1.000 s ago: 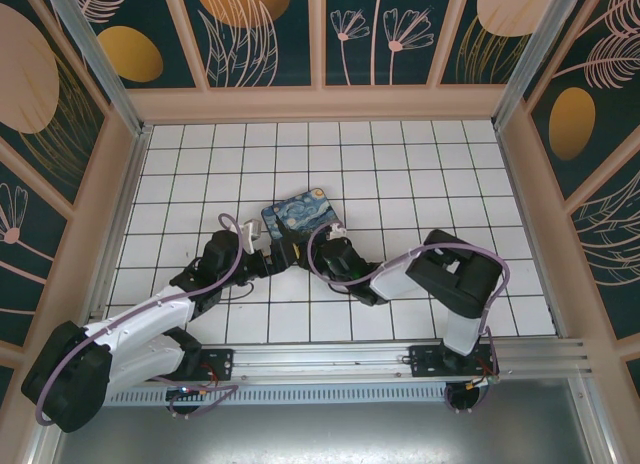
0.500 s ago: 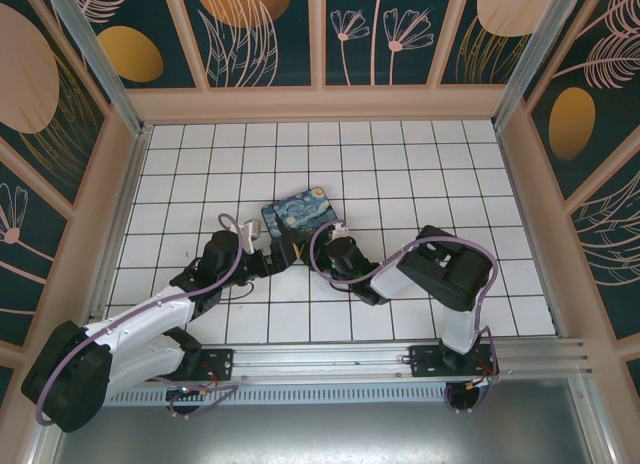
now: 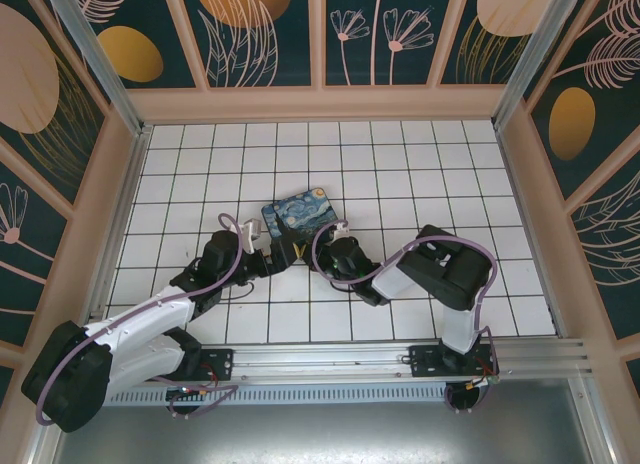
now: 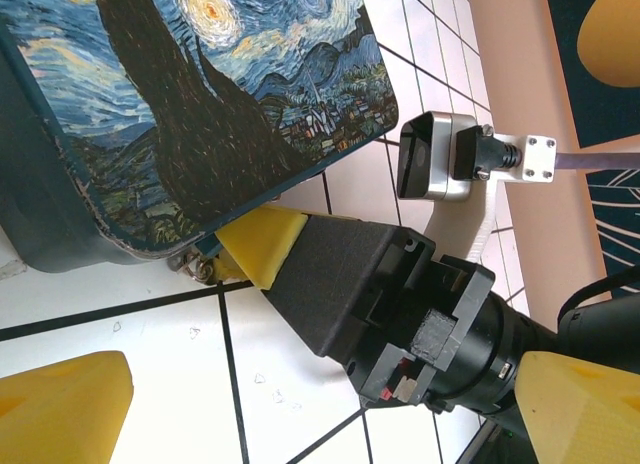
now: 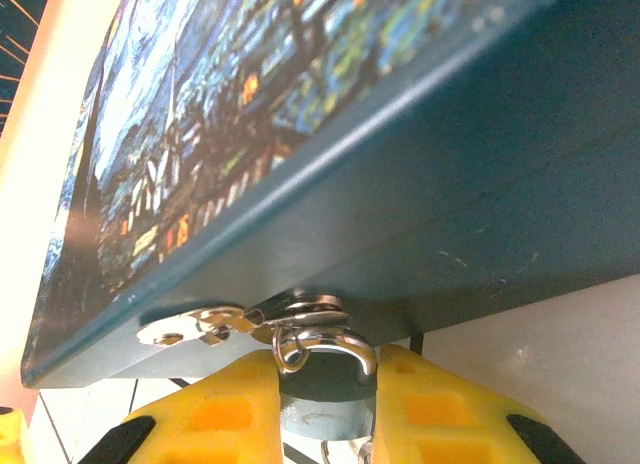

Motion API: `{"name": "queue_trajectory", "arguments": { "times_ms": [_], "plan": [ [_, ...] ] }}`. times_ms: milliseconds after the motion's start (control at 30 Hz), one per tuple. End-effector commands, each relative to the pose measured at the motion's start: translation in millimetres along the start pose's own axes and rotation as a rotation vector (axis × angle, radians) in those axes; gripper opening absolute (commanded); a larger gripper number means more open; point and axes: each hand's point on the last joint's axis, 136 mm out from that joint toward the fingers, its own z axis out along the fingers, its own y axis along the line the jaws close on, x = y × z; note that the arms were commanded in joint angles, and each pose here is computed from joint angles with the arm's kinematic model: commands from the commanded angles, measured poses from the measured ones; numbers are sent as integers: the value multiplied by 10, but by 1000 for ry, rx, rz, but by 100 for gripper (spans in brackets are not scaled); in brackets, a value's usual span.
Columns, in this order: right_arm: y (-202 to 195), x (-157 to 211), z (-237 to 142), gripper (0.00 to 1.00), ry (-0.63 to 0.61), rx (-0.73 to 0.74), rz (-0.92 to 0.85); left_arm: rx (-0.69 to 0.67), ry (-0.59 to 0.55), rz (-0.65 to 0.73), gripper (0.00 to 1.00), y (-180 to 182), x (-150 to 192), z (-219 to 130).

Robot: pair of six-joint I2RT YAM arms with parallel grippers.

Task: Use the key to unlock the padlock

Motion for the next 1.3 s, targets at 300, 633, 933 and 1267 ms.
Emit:
{"name": "queue_trajectory", "arguments": {
  "times_ms": [300,633,933,1267],
  "plan": [
    [170,110,-69,0,187,-78,67,34,61,38,82,156,233,51],
    [203,83,-76,0,258,-99,158,21,58,65,57,322,306,124],
    [265,120,-72,0,323,-102,167,5,62,112,49,454,343,242],
    [272,138,-81,0,359,-95,165,7,52,178,43,422,251,380]
  ]
}}
